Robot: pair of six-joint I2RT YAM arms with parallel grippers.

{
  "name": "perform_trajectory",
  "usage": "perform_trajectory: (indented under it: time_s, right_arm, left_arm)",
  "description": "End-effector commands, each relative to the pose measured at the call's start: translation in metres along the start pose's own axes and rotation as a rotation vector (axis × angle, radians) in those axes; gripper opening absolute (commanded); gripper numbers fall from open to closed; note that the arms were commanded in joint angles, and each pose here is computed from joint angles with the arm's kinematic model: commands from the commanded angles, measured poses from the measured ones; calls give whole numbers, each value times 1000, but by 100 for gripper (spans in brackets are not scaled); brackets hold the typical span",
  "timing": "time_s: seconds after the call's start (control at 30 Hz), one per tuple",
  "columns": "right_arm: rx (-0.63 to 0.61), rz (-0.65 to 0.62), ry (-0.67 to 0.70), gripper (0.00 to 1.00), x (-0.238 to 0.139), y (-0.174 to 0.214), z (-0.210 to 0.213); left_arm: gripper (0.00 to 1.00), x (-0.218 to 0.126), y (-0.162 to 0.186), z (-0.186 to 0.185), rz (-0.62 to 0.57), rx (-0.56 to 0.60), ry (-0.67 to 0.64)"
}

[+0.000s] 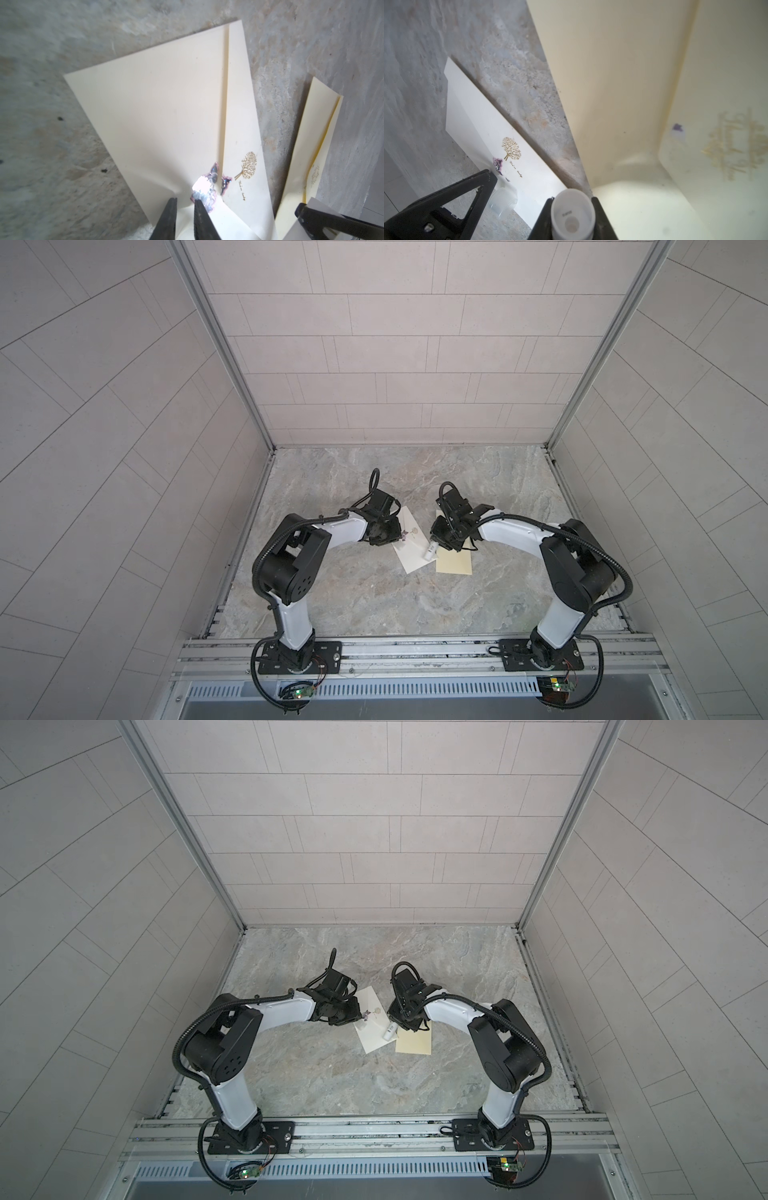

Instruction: Place the letter into the envelope and seal it

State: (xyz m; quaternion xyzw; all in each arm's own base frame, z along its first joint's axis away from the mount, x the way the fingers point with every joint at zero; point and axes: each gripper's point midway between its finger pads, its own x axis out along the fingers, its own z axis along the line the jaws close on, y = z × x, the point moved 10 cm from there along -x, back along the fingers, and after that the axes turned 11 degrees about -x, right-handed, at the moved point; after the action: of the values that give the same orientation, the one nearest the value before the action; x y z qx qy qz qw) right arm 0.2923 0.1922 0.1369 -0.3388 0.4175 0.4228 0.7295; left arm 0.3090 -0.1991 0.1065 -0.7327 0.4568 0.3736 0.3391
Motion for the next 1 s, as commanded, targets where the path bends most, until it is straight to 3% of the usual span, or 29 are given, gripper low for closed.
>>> perform_trajectory:
  time_s: [0.0,0.33,0.4,0.5,0.67,0.73,0.83,0.97]
  right_arm:
    - [153,-42,13,30,-5,1,-7]
    - [363,-118,11,49,-27,24,-35]
    - [288,-172,59,52,-42,21,-36]
    - [76,-184,135,53,-58,10,-30]
    - [-375,56,333,48,-59,4,-26]
    - [-497,103,433,46,-64,10,-31]
    - [-546,150,520,47,-68,21,-48]
    - [-519,184,446,47,-56,36,-62]
  left_arm:
    - [23,-5,5,9,10,-14,-58]
    - [23,-4,5,9,14,-14,-57]
    - [23,-3,5,9,14,-15,-58]
    - [23,-2,5,9,15,-43,-60]
    - [23,-2,4,9,8,-45,-60]
    - [23,-2,5,9,7,-47,-63]
    - [23,-2,5,9,6,-50,-57]
    - [23,-1,5,9,6,-55,-53]
